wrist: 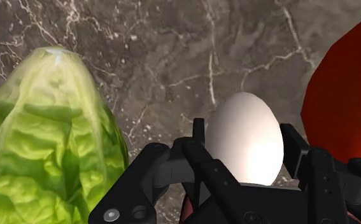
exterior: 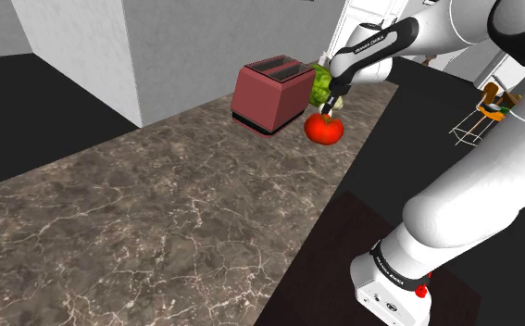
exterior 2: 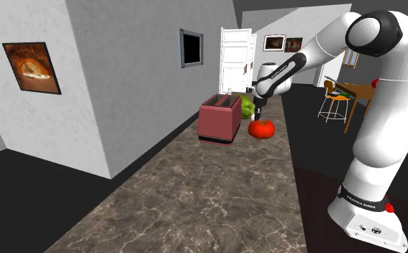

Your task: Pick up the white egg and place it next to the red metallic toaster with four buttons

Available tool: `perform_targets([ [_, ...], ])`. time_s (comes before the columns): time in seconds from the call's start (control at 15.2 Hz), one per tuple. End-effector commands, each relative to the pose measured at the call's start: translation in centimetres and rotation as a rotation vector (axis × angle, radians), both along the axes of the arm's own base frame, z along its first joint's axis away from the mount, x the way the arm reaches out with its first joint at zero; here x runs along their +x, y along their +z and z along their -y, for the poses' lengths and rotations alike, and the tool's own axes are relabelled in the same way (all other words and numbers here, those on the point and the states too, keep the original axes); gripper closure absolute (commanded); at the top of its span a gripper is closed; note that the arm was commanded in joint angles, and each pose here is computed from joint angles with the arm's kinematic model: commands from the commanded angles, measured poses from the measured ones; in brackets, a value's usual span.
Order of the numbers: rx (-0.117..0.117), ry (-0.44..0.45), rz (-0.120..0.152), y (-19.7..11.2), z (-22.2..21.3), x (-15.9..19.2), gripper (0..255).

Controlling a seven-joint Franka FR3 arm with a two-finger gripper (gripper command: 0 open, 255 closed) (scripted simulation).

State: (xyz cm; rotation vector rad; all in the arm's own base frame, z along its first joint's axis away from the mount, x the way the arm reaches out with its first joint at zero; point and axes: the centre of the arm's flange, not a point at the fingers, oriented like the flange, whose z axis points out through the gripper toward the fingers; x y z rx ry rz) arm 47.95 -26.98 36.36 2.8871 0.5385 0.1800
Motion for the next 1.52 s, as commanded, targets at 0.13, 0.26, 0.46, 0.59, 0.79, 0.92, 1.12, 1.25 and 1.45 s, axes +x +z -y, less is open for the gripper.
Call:
perform_targets([
  [0.13, 0.014, 0.000, -0.031, -3.1, -0.4, -0.3, 255],
  [0.26, 0.014, 0.000, -0.031, -3.1, -0.4, -0.3, 255],
  [0.46, 0.014, 0.000, -0.031, -3.1, -0.4, -0.3, 255],
  [0.59, 0.014, 0.000, -0.031, -3.1, -0.4, -0.3, 255],
  [0.79, 0.016, 0.001, -0.030, -3.0, -0.1, -1.2, 0],
  [0.92, 0.015, -0.002, -0.032, -2.9, -0.3, -1.6, 0],
  [1.12, 0.014, 0.000, -0.031, -1.8, -0.6, -0.5, 0],
  [1.25, 0.014, 0.000, -0.031, 0.8, -1.0, -0.8, 0],
  [1.45, 0.014, 0.000, -0.031, 1.8, -1.2, -1.0, 0],
])
